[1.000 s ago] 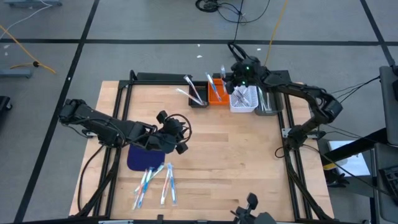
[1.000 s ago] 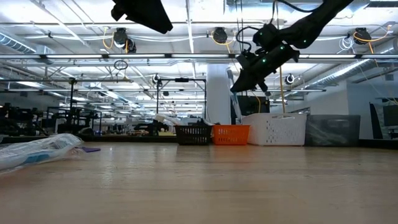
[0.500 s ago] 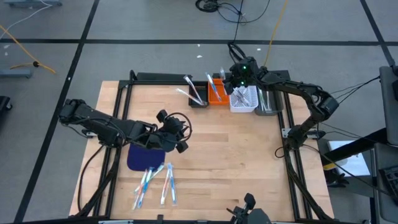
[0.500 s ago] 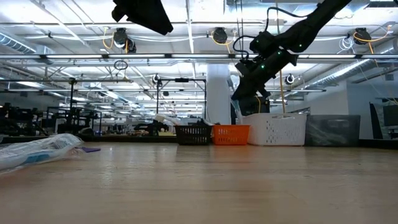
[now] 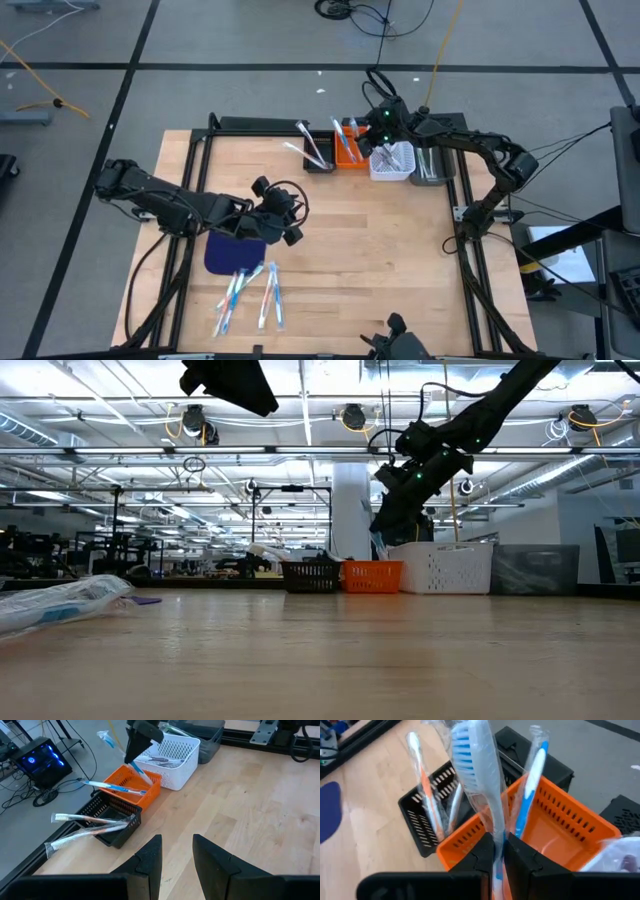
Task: Pick & Place Toothbrushes
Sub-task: Put the blue toothbrush into the orange bin
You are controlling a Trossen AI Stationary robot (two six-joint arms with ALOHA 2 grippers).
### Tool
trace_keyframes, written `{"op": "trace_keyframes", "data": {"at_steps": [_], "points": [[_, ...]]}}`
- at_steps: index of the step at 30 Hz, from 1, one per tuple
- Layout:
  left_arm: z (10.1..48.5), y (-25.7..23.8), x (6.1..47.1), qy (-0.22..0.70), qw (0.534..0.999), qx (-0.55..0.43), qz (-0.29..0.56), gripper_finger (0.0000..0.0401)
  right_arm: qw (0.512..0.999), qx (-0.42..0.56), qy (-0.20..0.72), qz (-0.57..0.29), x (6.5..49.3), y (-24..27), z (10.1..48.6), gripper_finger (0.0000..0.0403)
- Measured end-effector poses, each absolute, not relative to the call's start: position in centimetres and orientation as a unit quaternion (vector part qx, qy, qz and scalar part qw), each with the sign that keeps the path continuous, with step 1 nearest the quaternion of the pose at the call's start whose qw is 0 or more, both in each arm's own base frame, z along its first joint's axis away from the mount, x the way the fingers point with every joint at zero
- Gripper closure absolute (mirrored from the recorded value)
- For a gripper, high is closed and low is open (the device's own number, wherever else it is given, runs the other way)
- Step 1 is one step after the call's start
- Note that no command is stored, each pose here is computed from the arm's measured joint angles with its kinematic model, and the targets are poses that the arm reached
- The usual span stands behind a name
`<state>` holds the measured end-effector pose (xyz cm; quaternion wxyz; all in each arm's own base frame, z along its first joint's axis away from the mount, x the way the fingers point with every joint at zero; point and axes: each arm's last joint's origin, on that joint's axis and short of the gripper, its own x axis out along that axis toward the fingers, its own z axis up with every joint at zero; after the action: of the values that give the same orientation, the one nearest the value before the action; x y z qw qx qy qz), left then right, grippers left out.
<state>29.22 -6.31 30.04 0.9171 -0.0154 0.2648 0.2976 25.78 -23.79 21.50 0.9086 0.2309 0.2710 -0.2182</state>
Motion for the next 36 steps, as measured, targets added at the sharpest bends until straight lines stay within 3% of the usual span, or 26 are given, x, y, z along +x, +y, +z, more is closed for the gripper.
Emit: {"op": "trace_keyframes", "data": {"at_steps": [6, 16, 29, 36], "points": [[30.0, -6.3, 29.2, 0.265, 0.917, -0.016, 0.297, 0.029, 0.911, 0.217, 0.278, -0.214, 25.8, -23.7, 21.4, 0.038], [30.0, -6.3, 29.2, 0.265, 0.917, -0.016, 0.297, 0.029, 0.904, 0.199, 0.285, -0.247, 25.7, -23.9, 21.4, 0.0313], [30.0, -6.3, 29.2, 0.267, 0.917, -0.017, 0.296, 0.029, 0.907, 0.194, 0.287, -0.241, 25.9, -23.7, 21.4, 0.0297], [29.4, -6.6, 28.8, 0.314, 0.914, -0.051, 0.253, 0.029, 0.918, 0.194, 0.28, -0.201, 26.8, -22.7, 21.6, 0.0296]]}}
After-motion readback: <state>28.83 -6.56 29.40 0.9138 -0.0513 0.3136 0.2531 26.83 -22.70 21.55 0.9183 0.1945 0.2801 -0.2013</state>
